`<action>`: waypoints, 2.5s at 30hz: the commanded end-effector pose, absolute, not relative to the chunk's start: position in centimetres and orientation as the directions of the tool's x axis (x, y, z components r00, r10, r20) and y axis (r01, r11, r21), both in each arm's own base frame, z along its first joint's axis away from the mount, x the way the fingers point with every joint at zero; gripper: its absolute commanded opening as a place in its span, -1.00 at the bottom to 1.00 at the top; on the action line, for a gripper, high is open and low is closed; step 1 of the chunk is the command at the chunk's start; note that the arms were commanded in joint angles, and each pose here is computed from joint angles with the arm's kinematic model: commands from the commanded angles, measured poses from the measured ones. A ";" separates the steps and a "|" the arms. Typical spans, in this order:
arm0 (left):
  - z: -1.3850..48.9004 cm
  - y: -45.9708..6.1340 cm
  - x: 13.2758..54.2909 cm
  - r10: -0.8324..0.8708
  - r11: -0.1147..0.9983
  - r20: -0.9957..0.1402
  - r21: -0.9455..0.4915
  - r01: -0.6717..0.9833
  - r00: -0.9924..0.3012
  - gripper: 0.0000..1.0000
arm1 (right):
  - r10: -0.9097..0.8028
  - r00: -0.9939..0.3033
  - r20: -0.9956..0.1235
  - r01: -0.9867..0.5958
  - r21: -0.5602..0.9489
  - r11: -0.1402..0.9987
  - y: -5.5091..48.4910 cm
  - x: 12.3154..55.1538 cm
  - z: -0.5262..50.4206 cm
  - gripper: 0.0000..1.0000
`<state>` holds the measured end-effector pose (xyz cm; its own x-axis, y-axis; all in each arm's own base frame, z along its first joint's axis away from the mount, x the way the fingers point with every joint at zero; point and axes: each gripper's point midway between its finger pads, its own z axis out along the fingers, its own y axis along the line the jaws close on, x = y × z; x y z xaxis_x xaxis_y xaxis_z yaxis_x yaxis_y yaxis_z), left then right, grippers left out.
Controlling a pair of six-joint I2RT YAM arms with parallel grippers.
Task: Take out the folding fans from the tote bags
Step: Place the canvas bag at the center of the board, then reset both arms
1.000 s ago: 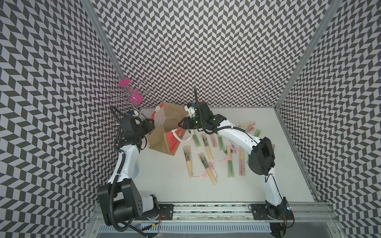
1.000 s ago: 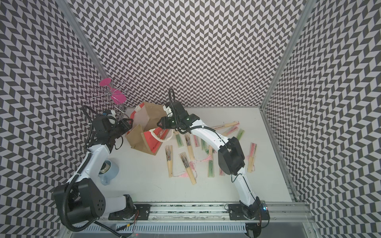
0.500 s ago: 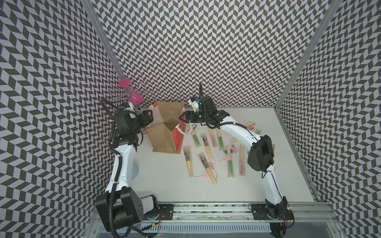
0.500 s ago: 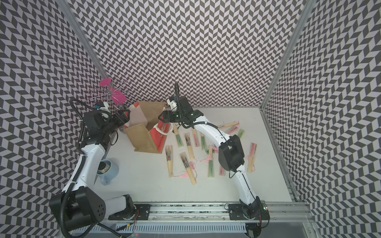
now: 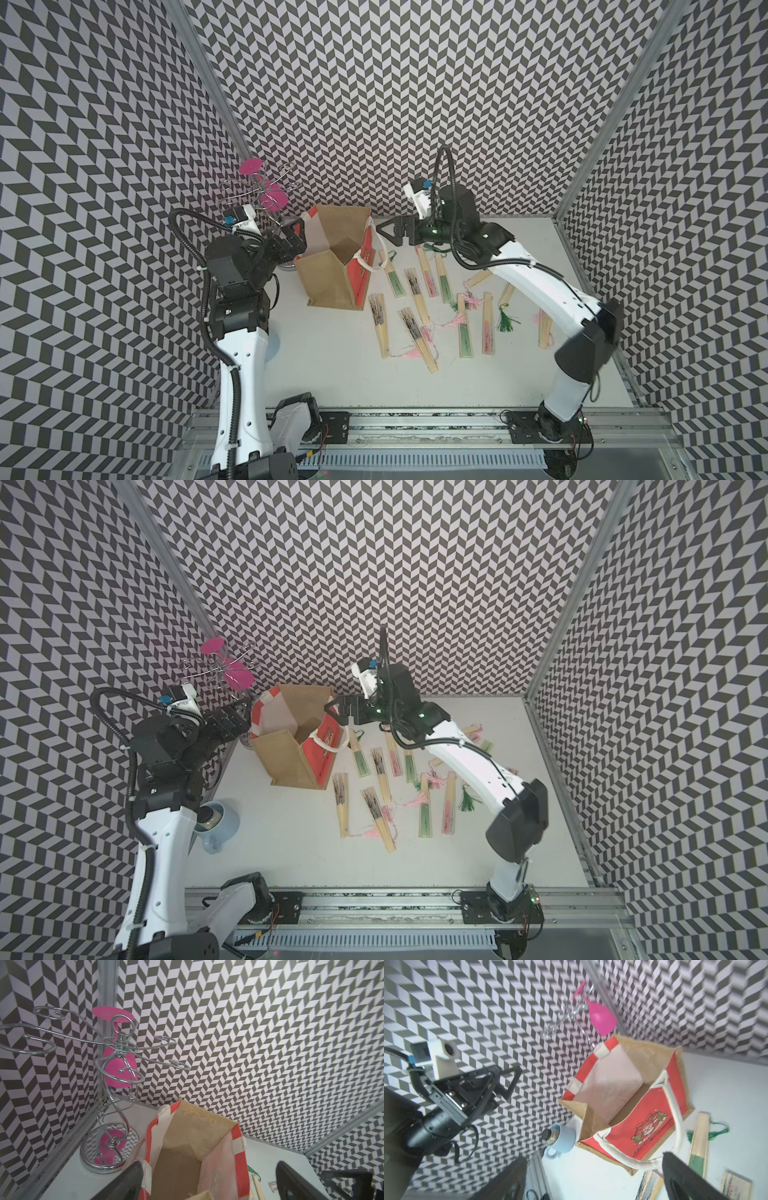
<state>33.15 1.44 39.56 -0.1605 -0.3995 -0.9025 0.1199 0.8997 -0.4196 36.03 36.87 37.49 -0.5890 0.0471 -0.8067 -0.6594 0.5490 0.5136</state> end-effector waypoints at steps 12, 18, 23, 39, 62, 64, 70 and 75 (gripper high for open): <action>24.8 1.3 30.5 -0.450 0.888 -0.881 -0.424 -0.177 -0.147 1.00 | 0.330 -0.013 -0.944 0.026 0.329 0.944 7.9 29.0 36.8 0.99; 22.6 2.9 31.2 -0.371 0.903 -0.926 -0.345 -0.257 -0.062 1.00 | 0.225 0.158 -0.961 0.208 0.255 0.944 1.9 26.3 33.3 0.99; 21.8 3.5 31.7 -0.213 0.943 -0.976 -0.193 -0.272 -0.044 1.00 | 0.223 0.175 -0.959 0.267 0.264 0.927 -0.2 27.2 30.0 0.99; 18.7 1.9 31.2 -0.002 0.998 -0.994 -0.009 -0.066 0.112 1.00 | 0.225 0.068 -0.972 0.319 0.235 0.918 -3.5 32.7 18.6 0.99; 14.4 0.1 38.5 -0.003 1.000 -0.998 -0.003 0.000 -0.059 1.00 | 0.047 0.034 -0.998 0.072 0.049 0.996 -0.2 35.7 17.4 0.99; 14.6 0.0 38.4 0.006 1.000 -0.999 0.006 -0.002 -0.040 1.00 | 0.065 0.034 -0.997 0.086 0.068 0.994 -0.7 36.0 16.5 0.99; 14.5 0.1 38.4 0.006 1.000 -0.999 0.006 -0.005 -0.047 1.00 | 0.092 0.010 -0.996 0.131 0.093 0.987 -1.6 37.0 15.2 0.99; 14.5 0.0 38.5 0.011 1.000 -0.999 0.011 -0.011 -0.048 1.00 | 0.077 0.051 -0.996 0.097 0.082 0.992 -1.0 37.8 16.5 0.99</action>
